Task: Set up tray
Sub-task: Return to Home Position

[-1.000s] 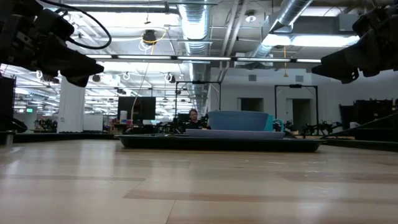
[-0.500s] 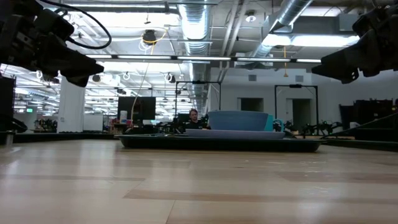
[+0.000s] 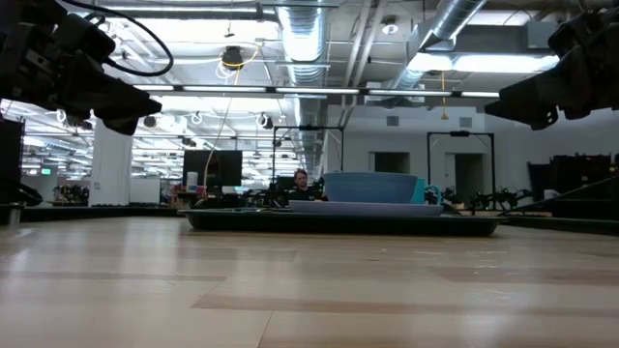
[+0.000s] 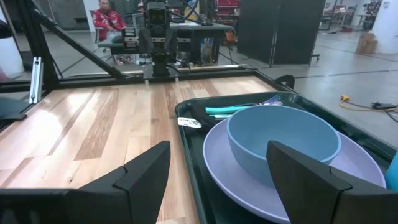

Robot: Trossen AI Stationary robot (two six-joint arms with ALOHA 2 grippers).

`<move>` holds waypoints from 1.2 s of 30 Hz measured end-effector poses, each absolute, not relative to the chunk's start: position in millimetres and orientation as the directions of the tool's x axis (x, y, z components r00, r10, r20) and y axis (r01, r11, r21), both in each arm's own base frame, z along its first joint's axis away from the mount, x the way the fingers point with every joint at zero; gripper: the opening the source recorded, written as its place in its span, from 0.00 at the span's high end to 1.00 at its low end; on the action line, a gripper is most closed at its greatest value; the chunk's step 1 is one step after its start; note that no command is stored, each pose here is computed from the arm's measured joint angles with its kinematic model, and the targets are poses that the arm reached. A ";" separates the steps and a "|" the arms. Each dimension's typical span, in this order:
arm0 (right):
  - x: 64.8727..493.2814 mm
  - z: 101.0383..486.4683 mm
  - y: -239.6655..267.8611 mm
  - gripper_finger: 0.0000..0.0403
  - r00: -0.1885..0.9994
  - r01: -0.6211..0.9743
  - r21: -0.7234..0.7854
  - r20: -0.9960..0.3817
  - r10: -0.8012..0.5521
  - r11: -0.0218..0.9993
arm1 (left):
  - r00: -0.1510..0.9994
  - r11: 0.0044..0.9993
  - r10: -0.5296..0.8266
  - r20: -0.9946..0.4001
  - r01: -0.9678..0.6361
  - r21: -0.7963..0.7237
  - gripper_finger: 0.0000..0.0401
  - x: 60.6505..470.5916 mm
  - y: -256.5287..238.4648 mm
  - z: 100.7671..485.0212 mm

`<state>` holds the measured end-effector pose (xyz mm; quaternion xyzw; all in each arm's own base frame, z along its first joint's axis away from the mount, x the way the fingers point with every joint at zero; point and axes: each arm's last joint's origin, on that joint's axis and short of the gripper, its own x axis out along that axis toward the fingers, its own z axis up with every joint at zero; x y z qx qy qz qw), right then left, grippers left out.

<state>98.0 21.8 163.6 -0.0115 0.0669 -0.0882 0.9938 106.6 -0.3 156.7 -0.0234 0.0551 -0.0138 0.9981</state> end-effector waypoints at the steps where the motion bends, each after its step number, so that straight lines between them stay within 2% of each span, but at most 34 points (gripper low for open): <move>1: 98.0 163.6 21.8 0.35 0.975 0.174 -0.035 -0.131 -0.177 0.984 | 0.994 0.999 -0.030 -0.109 0.025 -0.046 0.70 106.6 -0.3 156.7; 36: 98.0 163.6 21.8 0.35 0.976 0.174 -0.034 -0.131 -0.177 0.984 | 0.994 0.998 -0.030 -0.109 0.024 -0.056 0.70 106.6 -0.3 156.7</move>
